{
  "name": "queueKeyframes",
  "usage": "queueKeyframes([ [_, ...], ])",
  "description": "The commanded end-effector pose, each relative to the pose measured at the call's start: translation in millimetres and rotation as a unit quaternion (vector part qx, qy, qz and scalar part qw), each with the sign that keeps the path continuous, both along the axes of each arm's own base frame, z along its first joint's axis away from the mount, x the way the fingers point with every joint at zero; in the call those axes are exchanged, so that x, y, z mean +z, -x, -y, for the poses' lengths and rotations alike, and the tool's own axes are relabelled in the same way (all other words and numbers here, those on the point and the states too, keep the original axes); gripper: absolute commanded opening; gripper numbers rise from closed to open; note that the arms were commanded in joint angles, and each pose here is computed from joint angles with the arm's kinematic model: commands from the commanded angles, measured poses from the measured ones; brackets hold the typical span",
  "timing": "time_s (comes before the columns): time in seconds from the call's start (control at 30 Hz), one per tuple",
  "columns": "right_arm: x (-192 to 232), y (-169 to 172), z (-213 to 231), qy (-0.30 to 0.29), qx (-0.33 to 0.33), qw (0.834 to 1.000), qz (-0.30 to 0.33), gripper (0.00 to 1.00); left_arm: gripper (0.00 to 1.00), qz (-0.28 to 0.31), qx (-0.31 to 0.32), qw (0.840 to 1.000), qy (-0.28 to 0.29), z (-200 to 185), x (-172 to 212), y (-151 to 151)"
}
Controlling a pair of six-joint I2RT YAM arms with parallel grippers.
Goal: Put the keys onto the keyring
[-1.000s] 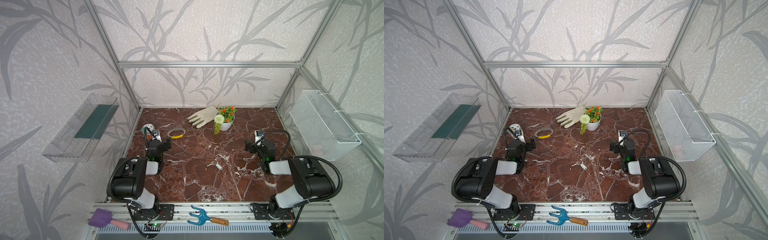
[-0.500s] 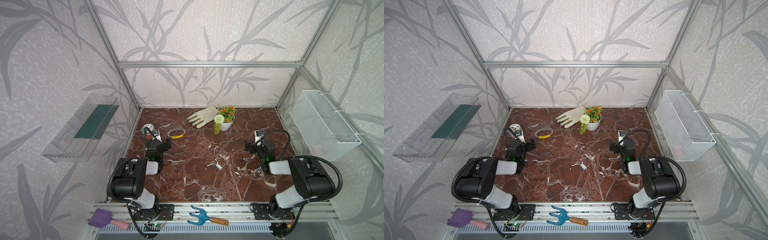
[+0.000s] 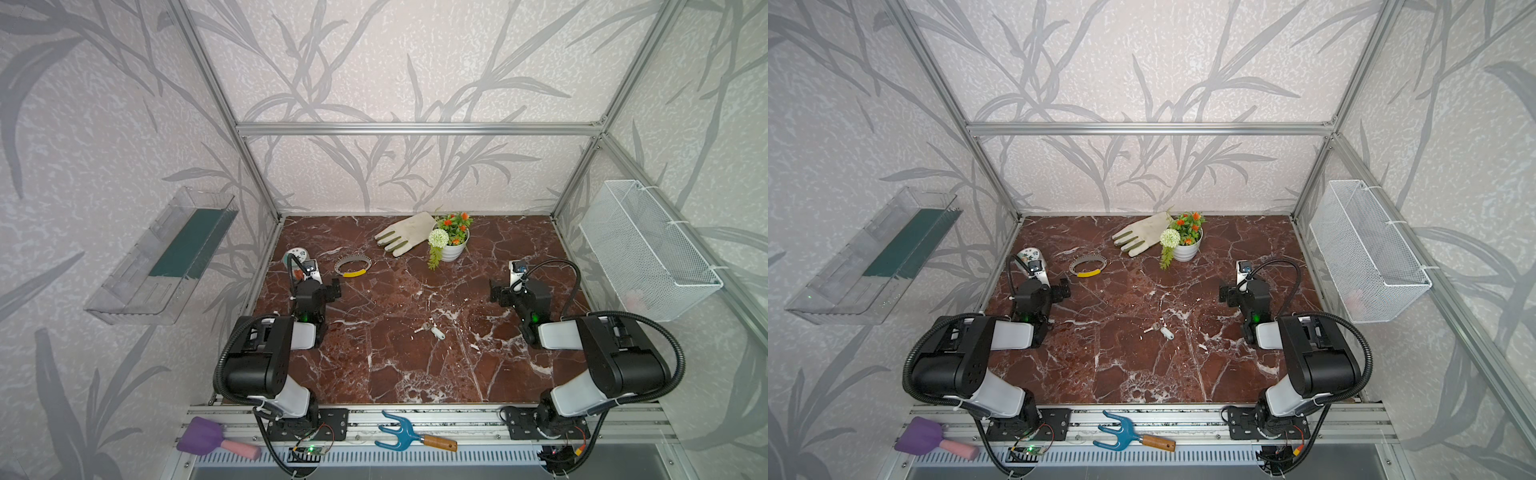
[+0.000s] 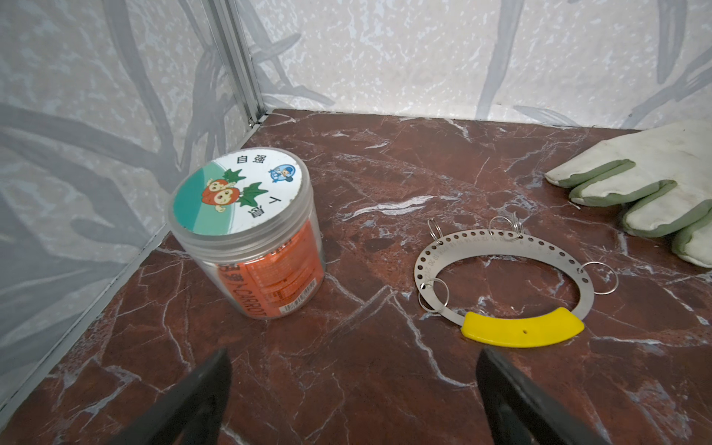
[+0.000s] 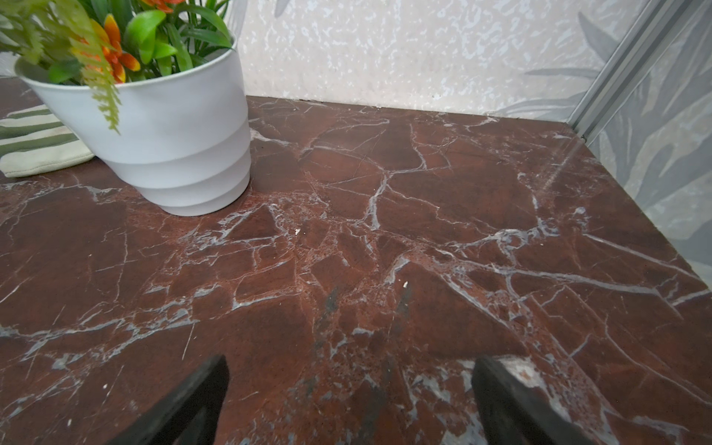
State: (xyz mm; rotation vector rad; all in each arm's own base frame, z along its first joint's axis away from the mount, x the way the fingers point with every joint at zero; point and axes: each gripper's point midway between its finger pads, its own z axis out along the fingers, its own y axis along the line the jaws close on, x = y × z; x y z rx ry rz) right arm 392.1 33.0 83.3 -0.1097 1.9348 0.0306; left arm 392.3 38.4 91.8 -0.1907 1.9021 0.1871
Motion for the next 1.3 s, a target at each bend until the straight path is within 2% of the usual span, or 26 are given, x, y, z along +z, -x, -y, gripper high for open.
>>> queueKeyframes([
  [0.0, 9.4, -6.4, 2.5, 0.006, -0.008, 1.000, 0.015, 0.99, 0.99, 0.008, 0.000, 1.000, 0.000, -1.4, 5.5, -2.3],
  [0.07, 16.5, -5.1, 9.8, 0.008, -0.034, 0.999, 0.021, 0.99, 0.99, 0.000, 0.001, 1.000, -0.001, -1.2, 13.0, -3.6],
  [0.13, 29.7, -2.4, 12.6, 0.010, -0.043, 0.999, 0.023, 0.99, 0.99, -0.034, 0.013, 0.999, -0.002, -5.4, 23.3, -4.3],
  [0.27, 59.2, 10.0, 21.6, 0.008, -0.071, 0.997, 0.042, 0.99, 0.99, -0.074, 0.106, 0.991, 0.039, -27.4, 52.9, 4.0],
  [0.33, 82.2, 19.7, 28.9, -0.026, -0.098, 0.992, 0.079, 0.99, 0.99, -0.092, 0.153, 0.980, 0.087, -33.4, 68.1, 11.5],
  [0.4, 99.5, 28.0, 31.6, -0.074, -0.114, 0.986, 0.093, 0.99, 0.99, -0.112, 0.161, 0.973, 0.122, -28.5, 79.3, 16.3],
  [0.5, 118.8, 35.1, 19.3, -0.141, -0.090, 0.983, 0.072, 0.99, 0.99, -0.126, 0.127, 0.967, 0.183, -8.6, 89.1, 20.1],
  [0.57, 121.8, 39.0, 17.8, -0.188, -0.102, 0.976, 0.047, 0.99, 0.99, -0.127, 0.104, 0.962, 0.216, 4.0, 94.4, 23.5],
  [0.67, 120.2, 42.4, 13.6, -0.223, -0.111, 0.969, 0.001, 0.99, 0.99, -0.127, 0.072, 0.959, 0.245, 18.4, 100.9, 28.1],
  [0.7, 120.9, 42.6, 9.2, -0.230, -0.102, 0.968, -0.012, 0.99, 0.99, -0.125, 0.040, 0.961, 0.245, 27.1, 103.8, 27.0],
  [0.77, 123.6, 43.0, -1.4, -0.240, -0.077, 0.967, -0.030, 0.99, 0.99, -0.127, 0.015, 0.959, 0.251, 36.1, 103.8, 29.4],
  [1.0, 134.3, 50.7, -31.7, -0.311, -0.014, 0.948, -0.063, 0.99, 0.99, -0.152, -0.013, 0.950, 0.274, 52.2, 90.4, 42.4],
  [1.13, 128.7, 55.6, -45.9, -0.322, 0.015, 0.941, -0.099, 0.99, 0.98, -0.178, -0.026, 0.946, 0.271, 62.5, 80.0, 50.7],
  [1.27, 120.0, 63.1, -57.6, -0.314, 0.035, 0.942, -0.116, 0.99, 0.97, -0.204, -0.034, 0.942, 0.264, 72.1, 70.7, 58.4],
])
